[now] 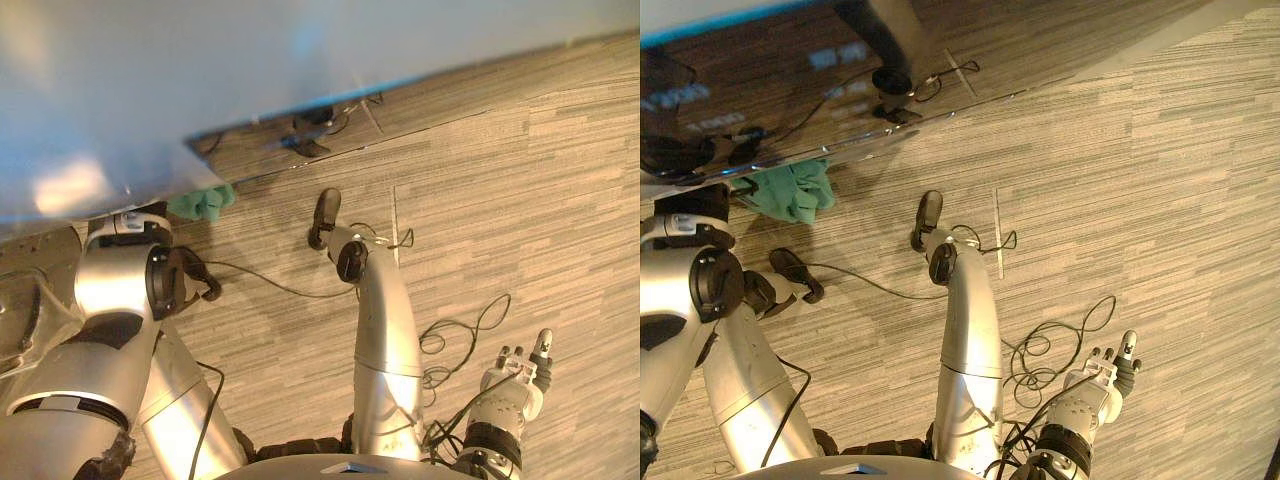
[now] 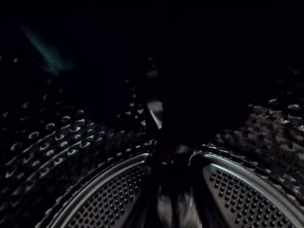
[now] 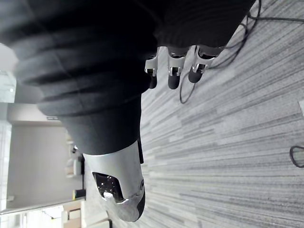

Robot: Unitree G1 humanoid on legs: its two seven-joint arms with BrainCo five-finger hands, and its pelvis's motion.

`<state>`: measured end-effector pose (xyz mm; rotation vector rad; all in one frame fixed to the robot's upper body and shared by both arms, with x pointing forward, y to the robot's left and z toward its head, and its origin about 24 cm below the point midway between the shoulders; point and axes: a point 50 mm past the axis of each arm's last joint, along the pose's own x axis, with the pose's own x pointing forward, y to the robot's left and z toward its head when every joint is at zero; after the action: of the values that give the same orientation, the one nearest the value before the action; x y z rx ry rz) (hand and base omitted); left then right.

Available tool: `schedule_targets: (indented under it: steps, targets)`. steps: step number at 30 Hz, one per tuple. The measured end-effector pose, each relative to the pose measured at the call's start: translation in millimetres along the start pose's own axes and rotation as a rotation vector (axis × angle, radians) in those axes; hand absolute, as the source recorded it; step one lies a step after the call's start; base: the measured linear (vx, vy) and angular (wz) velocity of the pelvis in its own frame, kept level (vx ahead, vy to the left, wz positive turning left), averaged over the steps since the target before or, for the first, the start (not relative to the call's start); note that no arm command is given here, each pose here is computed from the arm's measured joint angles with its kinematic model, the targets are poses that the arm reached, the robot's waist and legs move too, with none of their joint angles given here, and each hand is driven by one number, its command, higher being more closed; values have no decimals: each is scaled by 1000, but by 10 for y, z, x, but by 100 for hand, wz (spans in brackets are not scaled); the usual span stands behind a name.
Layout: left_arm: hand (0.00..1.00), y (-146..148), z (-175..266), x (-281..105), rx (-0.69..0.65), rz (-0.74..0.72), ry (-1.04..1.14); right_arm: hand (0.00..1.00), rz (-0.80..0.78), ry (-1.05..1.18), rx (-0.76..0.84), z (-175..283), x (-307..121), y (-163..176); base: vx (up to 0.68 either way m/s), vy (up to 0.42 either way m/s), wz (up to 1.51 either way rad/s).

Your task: Pick up the laundry basket with both hands and put the clothes into the washing machine.

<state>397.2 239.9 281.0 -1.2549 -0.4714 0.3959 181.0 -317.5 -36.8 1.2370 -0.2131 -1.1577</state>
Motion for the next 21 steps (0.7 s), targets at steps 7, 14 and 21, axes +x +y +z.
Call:
schedule_targets:
  steps: [7, 14, 21]
  targets:
    - [0, 306, 102, 46, 674, -187, -7, 0, 43, 57, -43, -139, -26, 42, -80, -33, 3]
    - [0, 433, -239, -102, 1090, -230, 16, 0, 53, 102, -57, -233, -8, 31, -68, -42, 8]
    - [0, 943, -203, -563, 1292, -185, -151, 0, 136, 67, -36, -238, -67, 208, -55, -56, 12]
